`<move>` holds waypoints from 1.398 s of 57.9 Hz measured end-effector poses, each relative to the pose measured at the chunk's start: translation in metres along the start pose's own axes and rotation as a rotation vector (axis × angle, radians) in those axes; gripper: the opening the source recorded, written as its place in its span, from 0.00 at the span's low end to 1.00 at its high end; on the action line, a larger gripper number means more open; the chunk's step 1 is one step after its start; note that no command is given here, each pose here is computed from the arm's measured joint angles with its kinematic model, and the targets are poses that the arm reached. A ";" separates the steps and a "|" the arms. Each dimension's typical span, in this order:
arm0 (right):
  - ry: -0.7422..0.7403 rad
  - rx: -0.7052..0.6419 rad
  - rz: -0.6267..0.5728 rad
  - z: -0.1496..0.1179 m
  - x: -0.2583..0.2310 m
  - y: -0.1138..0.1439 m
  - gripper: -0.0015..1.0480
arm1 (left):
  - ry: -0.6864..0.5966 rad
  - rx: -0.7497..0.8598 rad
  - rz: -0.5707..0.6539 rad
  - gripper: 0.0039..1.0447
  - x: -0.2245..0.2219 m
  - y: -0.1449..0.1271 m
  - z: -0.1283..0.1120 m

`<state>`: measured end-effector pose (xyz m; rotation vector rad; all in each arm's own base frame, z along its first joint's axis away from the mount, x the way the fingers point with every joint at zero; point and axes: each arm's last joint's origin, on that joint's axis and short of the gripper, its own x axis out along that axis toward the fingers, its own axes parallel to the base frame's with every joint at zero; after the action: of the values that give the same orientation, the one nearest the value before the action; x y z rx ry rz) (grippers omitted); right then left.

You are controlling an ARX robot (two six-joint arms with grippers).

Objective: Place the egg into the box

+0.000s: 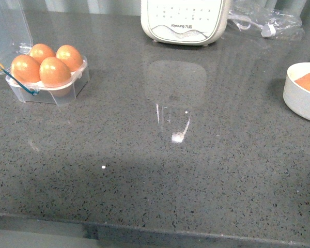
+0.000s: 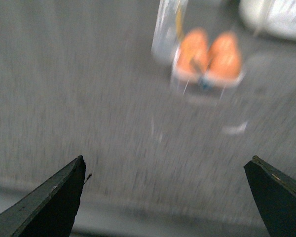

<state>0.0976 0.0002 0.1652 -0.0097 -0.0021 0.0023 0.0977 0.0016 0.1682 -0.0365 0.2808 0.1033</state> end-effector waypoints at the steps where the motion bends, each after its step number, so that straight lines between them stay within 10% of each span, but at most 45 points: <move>1: 0.000 0.000 0.000 0.000 0.000 0.000 0.93 | 0.049 -0.001 0.007 0.94 0.000 0.000 -0.001; 32: 0.000 0.000 0.000 0.000 0.000 0.000 0.93 | -0.061 -0.028 -0.009 0.94 0.027 0.011 0.038; 46: 0.000 0.000 0.000 0.000 0.000 0.000 0.93 | -0.135 0.016 0.058 0.94 0.097 0.043 0.090; 81: 0.000 0.000 0.000 0.000 0.000 0.000 0.93 | -0.006 0.063 0.046 0.94 0.226 0.055 0.115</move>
<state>0.0976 0.0002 0.1652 -0.0097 -0.0021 0.0027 0.3397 0.0838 0.2142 0.0333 0.2784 0.1403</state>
